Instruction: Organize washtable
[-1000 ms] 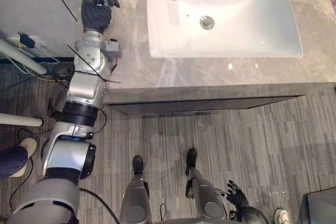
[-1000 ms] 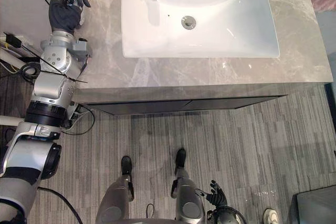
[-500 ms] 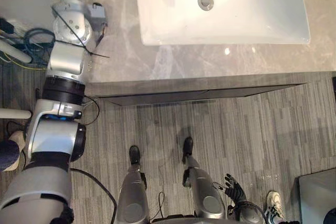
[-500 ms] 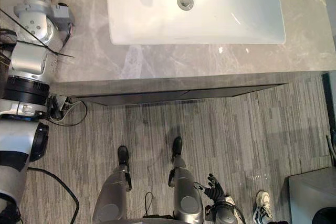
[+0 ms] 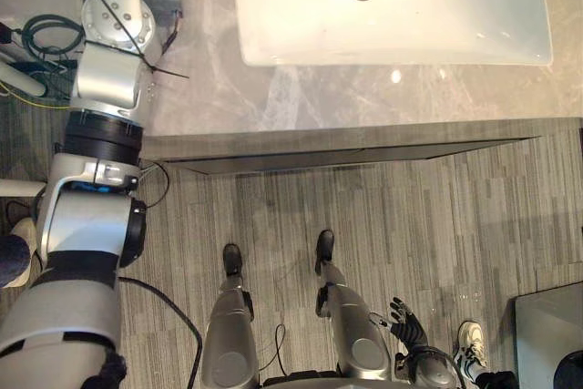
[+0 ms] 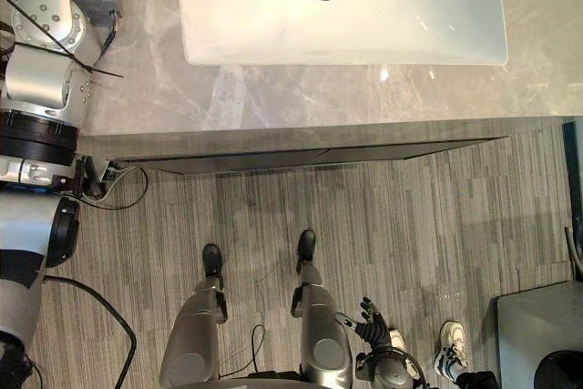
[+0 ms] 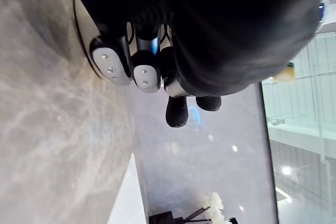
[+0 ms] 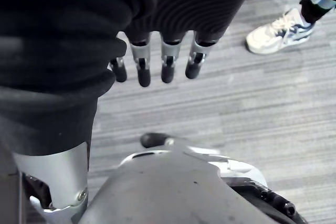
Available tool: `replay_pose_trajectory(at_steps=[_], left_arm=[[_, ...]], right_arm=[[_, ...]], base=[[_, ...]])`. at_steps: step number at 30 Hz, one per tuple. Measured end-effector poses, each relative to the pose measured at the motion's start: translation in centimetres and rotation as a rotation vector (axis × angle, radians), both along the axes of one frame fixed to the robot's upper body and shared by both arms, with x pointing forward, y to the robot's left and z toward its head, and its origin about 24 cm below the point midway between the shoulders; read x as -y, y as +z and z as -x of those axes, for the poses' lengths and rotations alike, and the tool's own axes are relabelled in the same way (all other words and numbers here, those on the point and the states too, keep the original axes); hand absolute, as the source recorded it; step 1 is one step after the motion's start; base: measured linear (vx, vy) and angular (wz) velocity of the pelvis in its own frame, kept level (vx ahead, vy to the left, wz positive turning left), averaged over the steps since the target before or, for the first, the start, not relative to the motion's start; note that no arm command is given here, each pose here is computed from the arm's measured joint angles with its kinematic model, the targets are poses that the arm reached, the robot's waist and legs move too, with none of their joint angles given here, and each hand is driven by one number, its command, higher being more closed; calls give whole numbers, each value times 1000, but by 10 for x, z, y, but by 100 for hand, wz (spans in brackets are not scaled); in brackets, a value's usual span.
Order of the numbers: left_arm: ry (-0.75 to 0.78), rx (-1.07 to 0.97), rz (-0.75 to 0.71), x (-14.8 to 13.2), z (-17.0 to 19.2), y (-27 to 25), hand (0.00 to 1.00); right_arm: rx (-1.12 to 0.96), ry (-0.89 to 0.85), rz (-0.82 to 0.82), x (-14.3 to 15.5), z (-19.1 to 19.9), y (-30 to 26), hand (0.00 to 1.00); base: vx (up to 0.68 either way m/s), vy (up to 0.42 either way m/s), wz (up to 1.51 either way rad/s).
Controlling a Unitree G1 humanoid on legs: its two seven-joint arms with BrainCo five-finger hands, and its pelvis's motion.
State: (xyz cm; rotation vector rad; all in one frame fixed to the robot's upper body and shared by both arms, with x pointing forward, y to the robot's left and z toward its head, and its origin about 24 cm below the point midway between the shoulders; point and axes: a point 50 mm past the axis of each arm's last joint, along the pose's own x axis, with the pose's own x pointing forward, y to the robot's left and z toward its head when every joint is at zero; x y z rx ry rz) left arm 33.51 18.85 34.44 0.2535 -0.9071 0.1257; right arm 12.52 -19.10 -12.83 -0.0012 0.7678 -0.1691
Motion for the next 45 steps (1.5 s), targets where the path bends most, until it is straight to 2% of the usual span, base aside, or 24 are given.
replay_pose_trajectory(at_steps=[4,10,12,15,19,25,26,29,33,35,38,40,45], left_arm=[[-137,-119,18,1,24,-76,100],[-137,-203,190,-28,86,-143,100],[-69,-182,236,-38,110,-152,100],[122,-224,308,-59,149,-179,100],[445,-487,460,-83,203,-246,100],[719,-882,616,-94,260,-329,100],[742,-928,638,-95,265,-339,0],[816,-1160,749,-91,287,-392,0],[841,-1603,962,-54,335,-475,0],[887,-1734,1076,-41,360,-494,0],[902,-1832,1276,-20,375,-511,0],[874,-1849,1300,-17,369,-513,0],[764,-1969,1233,-4,358,-519,0]], right_arm=[[-43,-46,14,11,10,-5,0],[-150,-88,28,25,36,-15,0],[-183,-98,32,27,45,-18,0],[-234,-88,36,30,59,-22,0],[-302,-101,41,34,77,-27,0],[-259,-92,23,31,68,-23,0],[-246,-88,23,30,65,-21,0],[-197,-48,9,20,50,-18,0],[-202,-66,-20,11,48,-20,0],[-218,-102,-30,10,47,-23,0],[-256,-187,-61,7,54,-29,0],[-268,-225,-68,11,56,-30,0],[-256,-256,-65,23,38,-29,0]], base=[[20,-7,6],[47,-11,14],[79,-10,22],[75,-10,20],[14,-7,29],[-26,-19,38],[-68,-9,19],[-75,19,9],[-46,74,-10],[-45,87,-31],[-44,110,-44],[-55,122,-47],[-61,135,-91]])
